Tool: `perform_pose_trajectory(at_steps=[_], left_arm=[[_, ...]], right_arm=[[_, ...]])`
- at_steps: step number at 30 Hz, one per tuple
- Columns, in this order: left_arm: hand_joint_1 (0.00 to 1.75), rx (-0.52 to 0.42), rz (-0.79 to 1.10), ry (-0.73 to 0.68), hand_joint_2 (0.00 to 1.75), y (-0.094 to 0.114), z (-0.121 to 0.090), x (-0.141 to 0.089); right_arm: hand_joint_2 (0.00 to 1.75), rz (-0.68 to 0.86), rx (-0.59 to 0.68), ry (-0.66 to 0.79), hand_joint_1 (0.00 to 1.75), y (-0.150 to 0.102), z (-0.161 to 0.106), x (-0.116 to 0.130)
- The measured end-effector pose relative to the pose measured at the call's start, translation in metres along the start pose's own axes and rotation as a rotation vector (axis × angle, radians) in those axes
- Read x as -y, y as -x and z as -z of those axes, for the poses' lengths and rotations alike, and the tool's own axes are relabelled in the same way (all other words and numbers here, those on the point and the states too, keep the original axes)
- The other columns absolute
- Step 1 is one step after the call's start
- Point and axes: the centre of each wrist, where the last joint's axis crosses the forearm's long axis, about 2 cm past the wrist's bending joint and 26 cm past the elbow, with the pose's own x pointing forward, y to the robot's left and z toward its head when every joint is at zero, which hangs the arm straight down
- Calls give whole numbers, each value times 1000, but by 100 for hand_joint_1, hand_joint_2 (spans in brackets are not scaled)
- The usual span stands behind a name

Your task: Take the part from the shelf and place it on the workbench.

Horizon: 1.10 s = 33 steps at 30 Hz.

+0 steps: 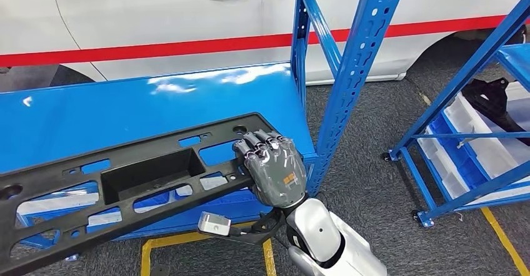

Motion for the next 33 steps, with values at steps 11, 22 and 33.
perform_pose_trajectory(at_steps=[11, 22, 33], left_arm=[[0, -1, 1, 1, 175, 0, 0, 0], [0, -1, 0, 0, 175, 0, 0, 0], [0, 0, 0, -1, 175, 0, 0, 0]], right_arm=[[175, 3, -18, -8, 175, 1, -2, -1], [175, -5, -23, -6, 175, 2, -2, -1], [175, -5, -24, -6, 175, 2, -2, -1]])
